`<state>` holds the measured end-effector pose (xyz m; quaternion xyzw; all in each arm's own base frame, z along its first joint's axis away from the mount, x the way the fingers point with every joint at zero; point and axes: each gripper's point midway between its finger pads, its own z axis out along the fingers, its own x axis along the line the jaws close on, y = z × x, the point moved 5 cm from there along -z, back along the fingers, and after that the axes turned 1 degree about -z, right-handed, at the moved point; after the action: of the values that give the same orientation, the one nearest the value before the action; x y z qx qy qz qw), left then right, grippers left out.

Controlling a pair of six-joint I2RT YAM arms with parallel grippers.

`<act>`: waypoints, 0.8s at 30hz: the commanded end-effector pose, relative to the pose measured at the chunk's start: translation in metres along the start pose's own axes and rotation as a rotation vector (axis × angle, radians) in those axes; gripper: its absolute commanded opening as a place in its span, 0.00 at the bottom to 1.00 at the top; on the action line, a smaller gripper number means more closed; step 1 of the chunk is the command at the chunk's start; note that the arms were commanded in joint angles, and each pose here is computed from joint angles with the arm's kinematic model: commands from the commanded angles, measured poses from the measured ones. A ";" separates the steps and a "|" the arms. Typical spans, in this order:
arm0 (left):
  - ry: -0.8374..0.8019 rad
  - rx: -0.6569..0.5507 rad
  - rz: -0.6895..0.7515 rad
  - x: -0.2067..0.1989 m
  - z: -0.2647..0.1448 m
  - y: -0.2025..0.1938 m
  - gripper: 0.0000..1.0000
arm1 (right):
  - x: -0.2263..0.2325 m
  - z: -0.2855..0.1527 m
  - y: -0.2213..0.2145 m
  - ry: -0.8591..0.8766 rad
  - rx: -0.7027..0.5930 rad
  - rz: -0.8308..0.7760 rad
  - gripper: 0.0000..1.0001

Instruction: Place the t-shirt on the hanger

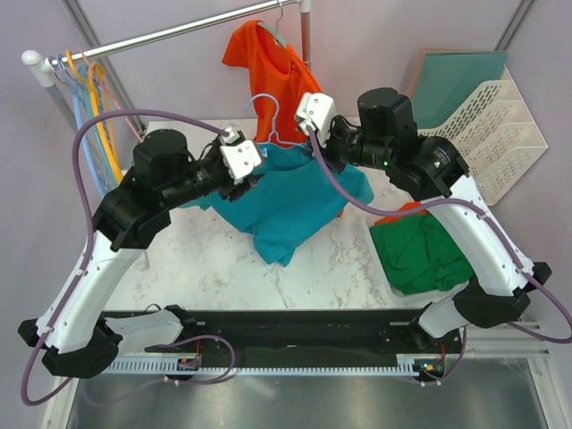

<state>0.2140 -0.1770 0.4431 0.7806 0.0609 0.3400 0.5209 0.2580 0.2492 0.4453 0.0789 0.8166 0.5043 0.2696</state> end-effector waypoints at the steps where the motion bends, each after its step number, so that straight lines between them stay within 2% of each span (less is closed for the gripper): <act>1: 0.134 -0.052 0.180 0.020 -0.001 0.021 0.61 | -0.001 -0.020 0.022 -0.033 -0.028 -0.032 0.00; 4: 0.160 -0.085 0.189 0.023 -0.006 0.028 0.57 | 0.005 -0.024 0.019 -0.034 -0.011 -0.036 0.00; 7: 0.062 -0.154 0.227 0.006 -0.023 0.036 0.55 | 0.007 -0.029 0.012 -0.047 0.024 -0.026 0.00; 9: -0.015 -0.200 0.231 -0.008 -0.031 0.038 0.58 | 0.008 -0.031 0.010 -0.053 0.040 -0.005 0.00; 16: 0.004 -0.160 0.292 -0.010 -0.043 0.028 0.57 | 0.021 -0.041 0.006 -0.017 0.047 0.046 0.00; 24: 0.058 -0.107 0.392 0.001 -0.019 0.020 0.49 | 0.033 -0.035 0.008 0.043 0.039 0.066 0.00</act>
<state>0.1805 -0.1615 0.4710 0.7384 -0.0682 0.4247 0.5194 0.2194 0.2359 0.4396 0.0997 0.8430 0.4712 0.2396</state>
